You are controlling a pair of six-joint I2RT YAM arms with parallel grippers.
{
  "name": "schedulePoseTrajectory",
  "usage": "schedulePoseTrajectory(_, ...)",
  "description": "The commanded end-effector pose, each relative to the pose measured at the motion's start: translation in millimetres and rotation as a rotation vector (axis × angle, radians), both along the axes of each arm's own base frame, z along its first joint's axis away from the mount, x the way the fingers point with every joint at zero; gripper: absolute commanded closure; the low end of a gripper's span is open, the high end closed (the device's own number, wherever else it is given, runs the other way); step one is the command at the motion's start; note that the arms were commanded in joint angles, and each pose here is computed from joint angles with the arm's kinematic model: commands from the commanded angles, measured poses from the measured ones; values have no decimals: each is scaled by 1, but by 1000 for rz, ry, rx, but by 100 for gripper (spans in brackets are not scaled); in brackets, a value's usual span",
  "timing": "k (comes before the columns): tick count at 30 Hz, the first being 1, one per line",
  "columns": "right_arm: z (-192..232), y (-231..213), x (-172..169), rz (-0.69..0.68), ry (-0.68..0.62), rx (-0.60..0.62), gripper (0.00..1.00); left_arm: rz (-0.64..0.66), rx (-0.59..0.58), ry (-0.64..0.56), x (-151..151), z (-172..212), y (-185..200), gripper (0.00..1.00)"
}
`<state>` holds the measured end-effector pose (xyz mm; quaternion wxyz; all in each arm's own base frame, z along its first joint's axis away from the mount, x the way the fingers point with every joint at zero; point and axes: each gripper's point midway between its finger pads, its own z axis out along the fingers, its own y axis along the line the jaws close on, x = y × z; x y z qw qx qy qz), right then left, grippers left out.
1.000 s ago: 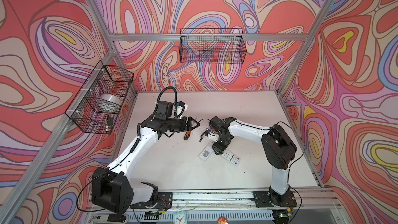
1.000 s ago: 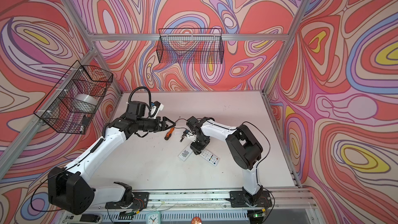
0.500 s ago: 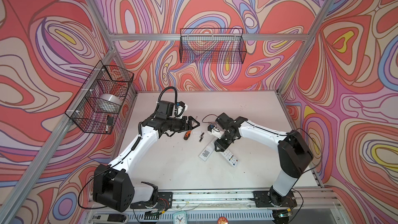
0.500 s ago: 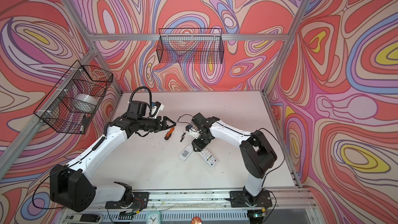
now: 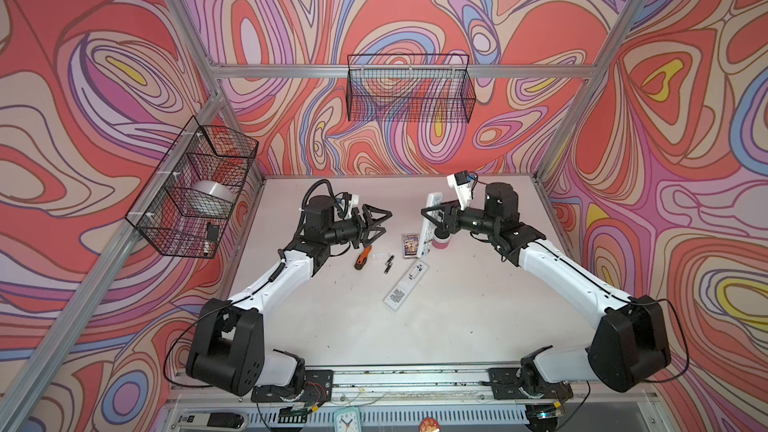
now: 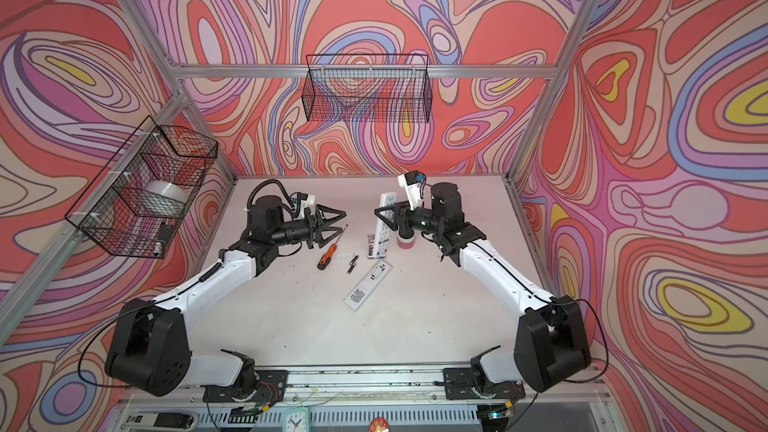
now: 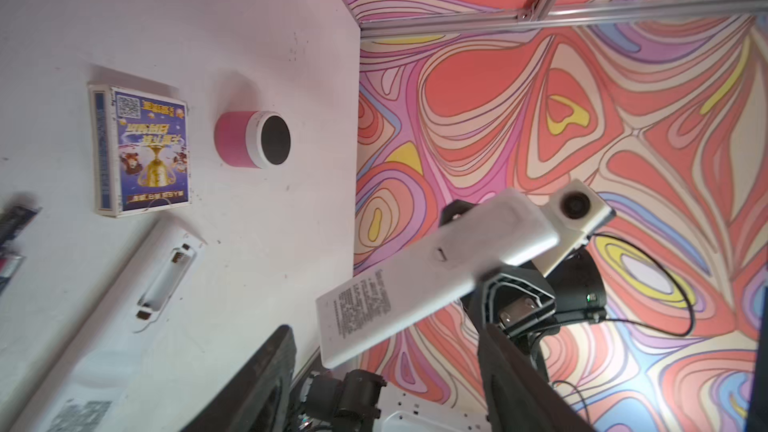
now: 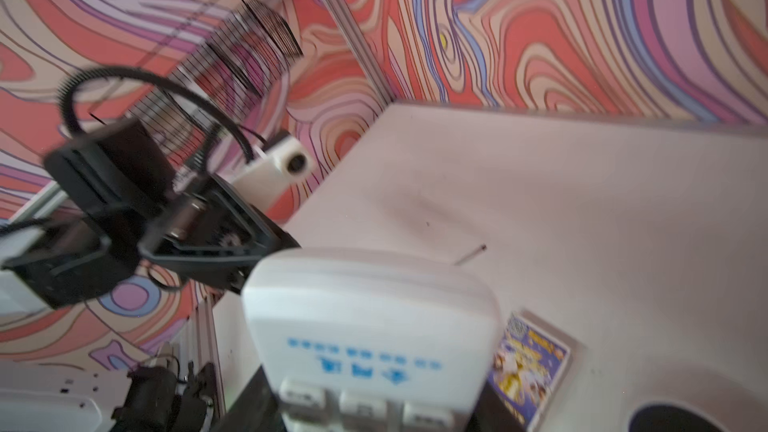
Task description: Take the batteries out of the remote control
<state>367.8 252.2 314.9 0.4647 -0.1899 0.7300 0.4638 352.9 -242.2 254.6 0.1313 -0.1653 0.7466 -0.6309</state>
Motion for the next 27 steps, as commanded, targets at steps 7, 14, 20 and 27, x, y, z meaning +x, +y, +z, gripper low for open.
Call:
schedulePoseTrajectory(7, 139, 6, -17, 138, -361, 346, 70, -74, -408, 31, 2, 99, -37, 28)
schedulePoseTrajectory(14, 146, 9, -21, 193, -408, 381, 71, -129, -548, 98, -5, 119, -61, 31)
schedulePoseTrajectory(20, 142, -1, -22, 185, -413, 398, 71, -125, -640, 98, -3, 136, -61, 44)
schedulePoseTrajectory(27, 128, -12, -21, 156, -408, 394, 70, -123, -709, 88, 0, 152, -58, 53)
